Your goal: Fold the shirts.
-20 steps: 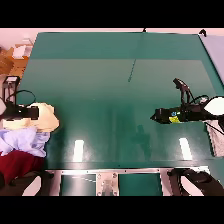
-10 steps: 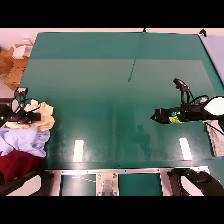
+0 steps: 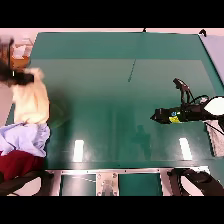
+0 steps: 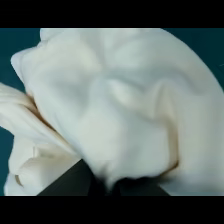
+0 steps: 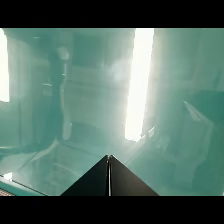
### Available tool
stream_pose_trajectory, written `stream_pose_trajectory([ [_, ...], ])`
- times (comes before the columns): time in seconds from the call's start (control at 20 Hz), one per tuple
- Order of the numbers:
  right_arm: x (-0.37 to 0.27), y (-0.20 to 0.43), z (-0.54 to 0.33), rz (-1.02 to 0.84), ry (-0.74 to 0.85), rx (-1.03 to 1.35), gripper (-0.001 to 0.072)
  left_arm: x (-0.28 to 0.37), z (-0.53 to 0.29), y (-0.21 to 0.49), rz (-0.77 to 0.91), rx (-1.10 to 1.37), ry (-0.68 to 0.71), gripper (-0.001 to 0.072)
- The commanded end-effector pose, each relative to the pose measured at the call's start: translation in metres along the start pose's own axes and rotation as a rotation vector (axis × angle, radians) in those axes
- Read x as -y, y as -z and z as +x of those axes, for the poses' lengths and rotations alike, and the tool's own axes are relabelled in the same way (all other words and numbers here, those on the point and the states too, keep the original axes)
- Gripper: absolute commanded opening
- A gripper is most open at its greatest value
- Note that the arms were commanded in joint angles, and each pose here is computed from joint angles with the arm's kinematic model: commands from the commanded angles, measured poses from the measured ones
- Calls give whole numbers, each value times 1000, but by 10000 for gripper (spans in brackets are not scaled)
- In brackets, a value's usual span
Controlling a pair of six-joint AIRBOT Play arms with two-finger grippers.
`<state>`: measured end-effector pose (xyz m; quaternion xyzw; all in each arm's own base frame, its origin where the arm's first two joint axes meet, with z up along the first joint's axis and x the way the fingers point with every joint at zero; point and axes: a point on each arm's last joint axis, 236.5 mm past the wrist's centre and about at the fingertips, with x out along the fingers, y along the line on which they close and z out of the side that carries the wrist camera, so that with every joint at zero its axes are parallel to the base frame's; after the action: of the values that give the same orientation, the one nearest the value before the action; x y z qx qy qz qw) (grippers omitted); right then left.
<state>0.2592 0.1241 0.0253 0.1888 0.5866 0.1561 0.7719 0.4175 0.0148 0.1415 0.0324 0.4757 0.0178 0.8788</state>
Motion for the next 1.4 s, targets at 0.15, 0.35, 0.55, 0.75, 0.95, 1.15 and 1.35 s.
stream_pose_trajectory([
  [0.15, 0, 0, 0, 0, -1, -1, 22, 225, -123, -56, 261, 296, 514, 27],
  [0.35, 7, 6, -11, 13, 18, -41, 23, 313, -72, -8, 406, 127, 591, 27],
  [0.55, 37, -29, -54, 112, 70, 71, 23, 396, -1, 53, 452, -73, 693, 34],
  [0.75, 64, -44, -72, 204, 99, 139, 172, 387, 40, 61, 435, -144, 649, 712],
  [0.95, 86, -51, -49, 215, 104, 82, 449, 266, 49, 16, 321, -220, 474, 712],
  [1.15, 121, -50, 4, 286, 107, -46, 455, 194, 70, 36, 155, -394, 456, 712],
  [1.35, 141, -25, 63, 326, 104, -214, 455, 213, 114, 75, 10, -446, 552, 712],
])
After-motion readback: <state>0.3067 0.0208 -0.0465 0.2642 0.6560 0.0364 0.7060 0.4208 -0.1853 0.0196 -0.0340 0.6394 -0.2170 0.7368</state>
